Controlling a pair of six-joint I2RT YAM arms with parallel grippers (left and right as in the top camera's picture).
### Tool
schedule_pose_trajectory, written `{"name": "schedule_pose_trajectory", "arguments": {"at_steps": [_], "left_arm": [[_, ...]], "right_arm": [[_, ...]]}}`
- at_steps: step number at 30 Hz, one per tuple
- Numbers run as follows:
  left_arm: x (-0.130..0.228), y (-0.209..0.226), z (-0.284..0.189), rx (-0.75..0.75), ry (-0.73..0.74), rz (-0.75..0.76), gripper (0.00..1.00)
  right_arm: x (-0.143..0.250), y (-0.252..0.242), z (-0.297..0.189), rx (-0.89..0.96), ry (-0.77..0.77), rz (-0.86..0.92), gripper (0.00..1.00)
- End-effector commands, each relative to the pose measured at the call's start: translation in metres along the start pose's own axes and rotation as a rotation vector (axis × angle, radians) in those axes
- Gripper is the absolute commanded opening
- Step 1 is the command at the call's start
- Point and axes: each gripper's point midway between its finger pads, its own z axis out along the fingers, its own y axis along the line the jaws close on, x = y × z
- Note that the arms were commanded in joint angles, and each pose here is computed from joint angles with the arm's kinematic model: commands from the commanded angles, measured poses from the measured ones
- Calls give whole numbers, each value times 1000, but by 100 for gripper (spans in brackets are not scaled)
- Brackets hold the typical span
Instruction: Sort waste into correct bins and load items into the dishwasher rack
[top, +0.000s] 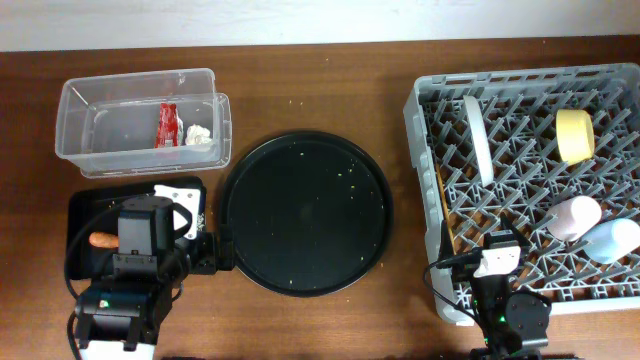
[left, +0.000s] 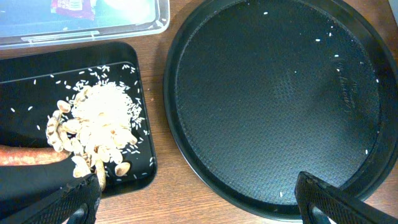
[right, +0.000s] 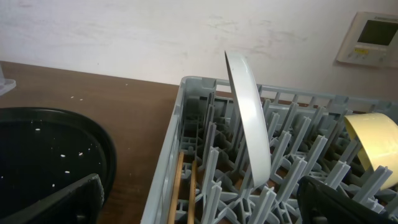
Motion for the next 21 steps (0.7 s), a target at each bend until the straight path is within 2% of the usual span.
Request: {"name": "schedule_pose_trajectory", "arguments": {"at_steps": [1,6,11,18,20,21], "left_arm": [[-1,-1,-4,4,-20,-10,99],[-3,8,-37,-51,-224,10,99],[21,7,-13,-31,-485,38,99],[4,7,7,-3,-890,46,99],[3,10,8,-28,-911,60,99],[3,9,8,-56,-906,124,99]], "right_arm": [[2,1,0,-5,1,-4,98],[2,1,0,-5,1,-4,98],[2,1,0,-5,1,-4,98],[2,1,0,-5,1,-4,98],[2,1,0,-4,1,-4,98],[2,1,0,-5,1,-4,98]]}}
